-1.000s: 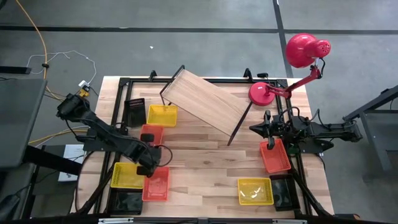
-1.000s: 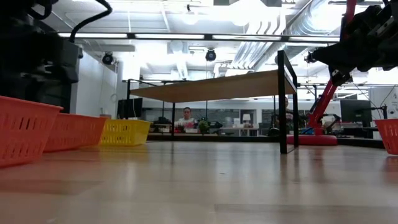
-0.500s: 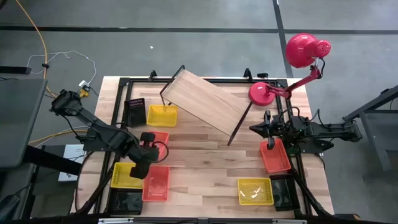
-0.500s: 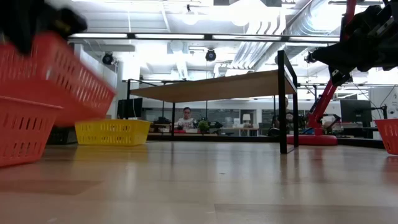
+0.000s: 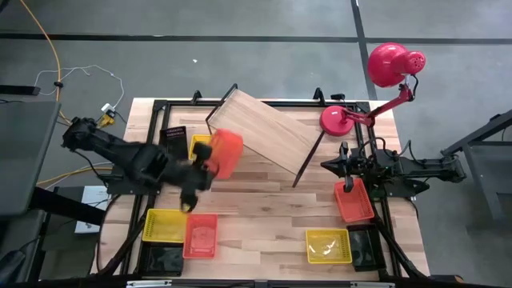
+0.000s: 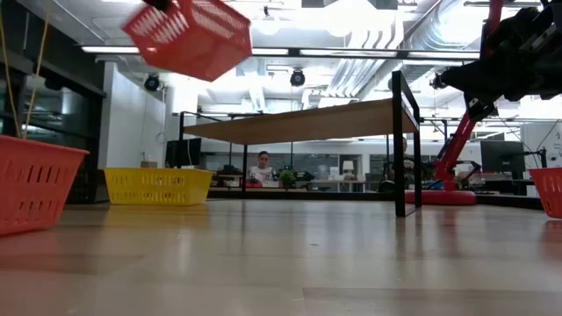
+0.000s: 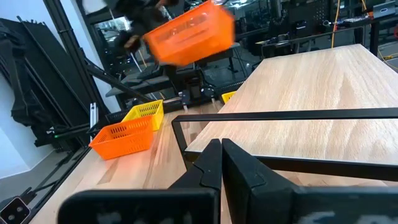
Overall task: Stack baskets on shelf by color
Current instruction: Put the top left orange bin on the shelf
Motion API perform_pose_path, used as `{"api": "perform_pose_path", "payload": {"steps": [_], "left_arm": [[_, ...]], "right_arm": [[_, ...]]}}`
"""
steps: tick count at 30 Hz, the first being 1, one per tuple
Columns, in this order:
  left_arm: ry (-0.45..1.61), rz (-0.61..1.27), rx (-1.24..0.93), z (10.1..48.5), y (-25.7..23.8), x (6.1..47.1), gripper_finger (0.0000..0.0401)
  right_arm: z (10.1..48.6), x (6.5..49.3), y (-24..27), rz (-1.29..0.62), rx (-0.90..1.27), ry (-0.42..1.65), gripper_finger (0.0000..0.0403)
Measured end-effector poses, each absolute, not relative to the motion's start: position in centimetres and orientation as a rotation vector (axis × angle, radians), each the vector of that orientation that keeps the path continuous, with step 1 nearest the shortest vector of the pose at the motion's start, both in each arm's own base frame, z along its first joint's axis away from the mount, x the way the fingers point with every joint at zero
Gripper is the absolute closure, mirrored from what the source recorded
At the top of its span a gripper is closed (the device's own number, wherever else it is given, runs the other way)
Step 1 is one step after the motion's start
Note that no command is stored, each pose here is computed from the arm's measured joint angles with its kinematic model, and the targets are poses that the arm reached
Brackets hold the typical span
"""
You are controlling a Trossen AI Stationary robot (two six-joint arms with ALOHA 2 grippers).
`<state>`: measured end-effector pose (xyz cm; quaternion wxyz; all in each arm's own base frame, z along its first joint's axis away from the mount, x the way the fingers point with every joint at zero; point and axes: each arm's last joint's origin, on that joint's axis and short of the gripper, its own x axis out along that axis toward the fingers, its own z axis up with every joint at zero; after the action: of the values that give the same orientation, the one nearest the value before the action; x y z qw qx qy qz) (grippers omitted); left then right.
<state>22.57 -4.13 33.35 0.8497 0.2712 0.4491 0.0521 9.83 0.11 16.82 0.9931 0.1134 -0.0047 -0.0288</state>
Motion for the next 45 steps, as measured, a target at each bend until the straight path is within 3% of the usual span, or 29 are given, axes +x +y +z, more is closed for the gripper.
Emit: {"api": "perform_pose_path", "payload": {"steps": [4, 15, 36, 45], "left_arm": [[0.989, 0.184, 0.614, 33.4, 0.2, 23.5, 0.0401], [1.120, 0.156, 0.684, 31.4, 8.4, 25.2, 0.0401], [1.305, 0.091, 0.651, 29.9, 13.7, 27.6, 0.0400], [1.358, 0.145, 0.707, 29.9, 13.8, 27.5, 0.0371]], "right_arm": [[16.8, 9.8, 0.1, -0.058, 0.227, -0.009, 0.0403], [16.8, 9.8, 0.1, -0.058, 0.227, -0.009, 0.0403], [16.8, 9.8, 0.1, -0.057, 0.227, -0.009, 0.0403], [16.8, 9.8, 0.1, -0.058, 0.227, -0.009, 0.0403]]}}
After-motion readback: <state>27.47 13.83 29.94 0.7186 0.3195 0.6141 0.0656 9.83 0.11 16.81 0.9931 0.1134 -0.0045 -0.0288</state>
